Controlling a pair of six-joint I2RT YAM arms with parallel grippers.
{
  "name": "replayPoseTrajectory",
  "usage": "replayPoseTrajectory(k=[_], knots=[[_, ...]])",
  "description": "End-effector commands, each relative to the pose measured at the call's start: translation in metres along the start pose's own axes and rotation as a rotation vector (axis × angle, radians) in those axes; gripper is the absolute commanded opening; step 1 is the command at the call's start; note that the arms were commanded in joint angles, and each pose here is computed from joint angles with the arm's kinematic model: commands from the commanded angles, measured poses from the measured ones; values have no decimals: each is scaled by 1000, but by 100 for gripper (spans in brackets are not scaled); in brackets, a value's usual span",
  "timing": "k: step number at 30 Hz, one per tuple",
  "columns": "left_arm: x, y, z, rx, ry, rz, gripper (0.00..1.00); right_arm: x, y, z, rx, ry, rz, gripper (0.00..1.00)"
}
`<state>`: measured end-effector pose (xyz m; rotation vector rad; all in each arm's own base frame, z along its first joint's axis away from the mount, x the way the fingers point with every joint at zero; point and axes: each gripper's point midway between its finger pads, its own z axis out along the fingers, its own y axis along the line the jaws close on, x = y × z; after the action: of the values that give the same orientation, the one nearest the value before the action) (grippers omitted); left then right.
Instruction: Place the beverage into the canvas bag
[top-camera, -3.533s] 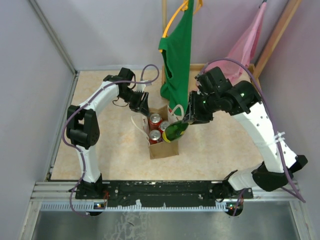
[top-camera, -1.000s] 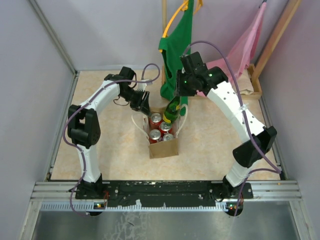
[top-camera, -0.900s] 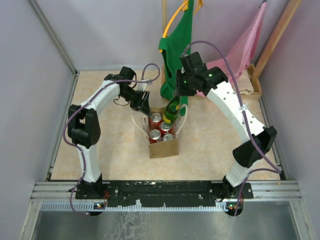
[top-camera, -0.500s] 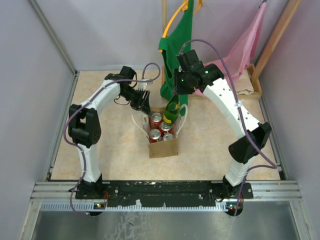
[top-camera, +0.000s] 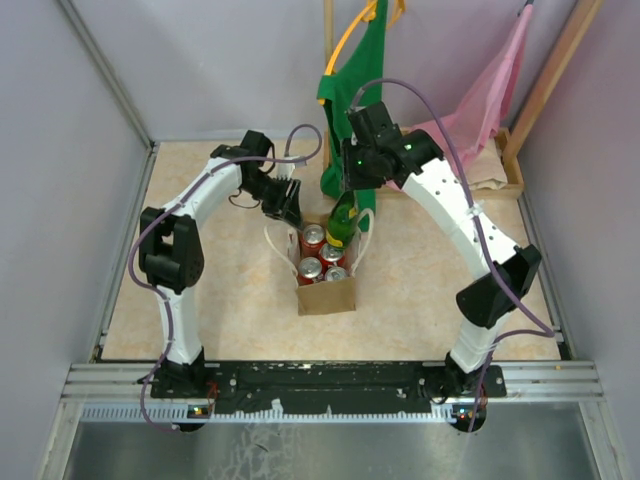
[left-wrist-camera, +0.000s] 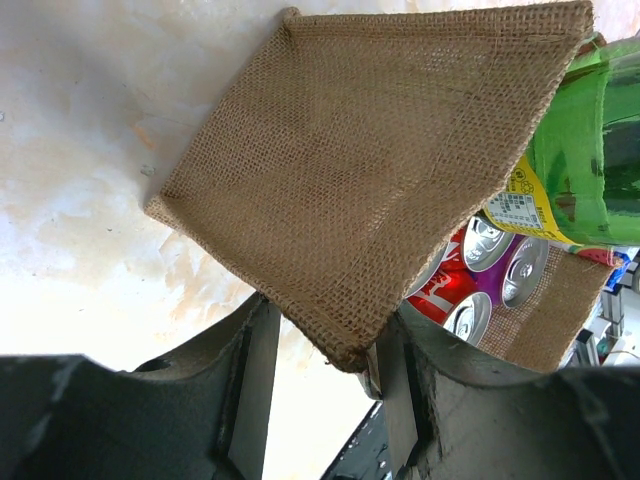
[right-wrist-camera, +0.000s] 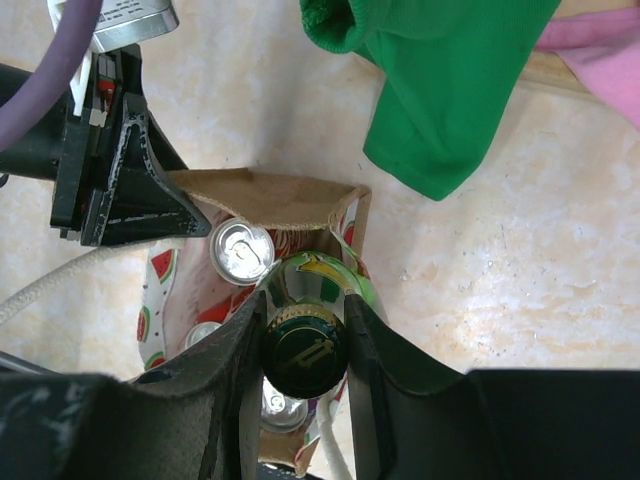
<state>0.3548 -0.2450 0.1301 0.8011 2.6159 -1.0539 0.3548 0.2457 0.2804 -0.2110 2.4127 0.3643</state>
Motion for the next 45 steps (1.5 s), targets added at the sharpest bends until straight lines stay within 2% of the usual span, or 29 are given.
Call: replayPoseTrajectory(k=[1, 6, 7, 11, 29, 40, 45], knots=[[-14, -1, 1, 11, -30, 50, 48, -74, 20, -51, -78, -311, -9, 0], [-14, -1, 1, 12, -30, 51, 48, -77, 26, -47, -93, -345, -31, 0], [-13, -1, 1, 12, -28, 49, 48, -81, 26, -61, -104, -380, -29, 0], [-13, -1, 1, 14, -26, 50, 48, -82, 29, -64, -113, -411, -36, 0], [-11, 0, 2, 14, -22, 43, 48, -53, 17, -40, -7, -346, -167, 0], [-11, 2, 2, 12, -20, 41, 48, -50, 22, -43, 58, -343, -279, 0], [-9, 2, 2, 11, -17, 38, 48, -49, 22, -47, 61, -350, -282, 0]])
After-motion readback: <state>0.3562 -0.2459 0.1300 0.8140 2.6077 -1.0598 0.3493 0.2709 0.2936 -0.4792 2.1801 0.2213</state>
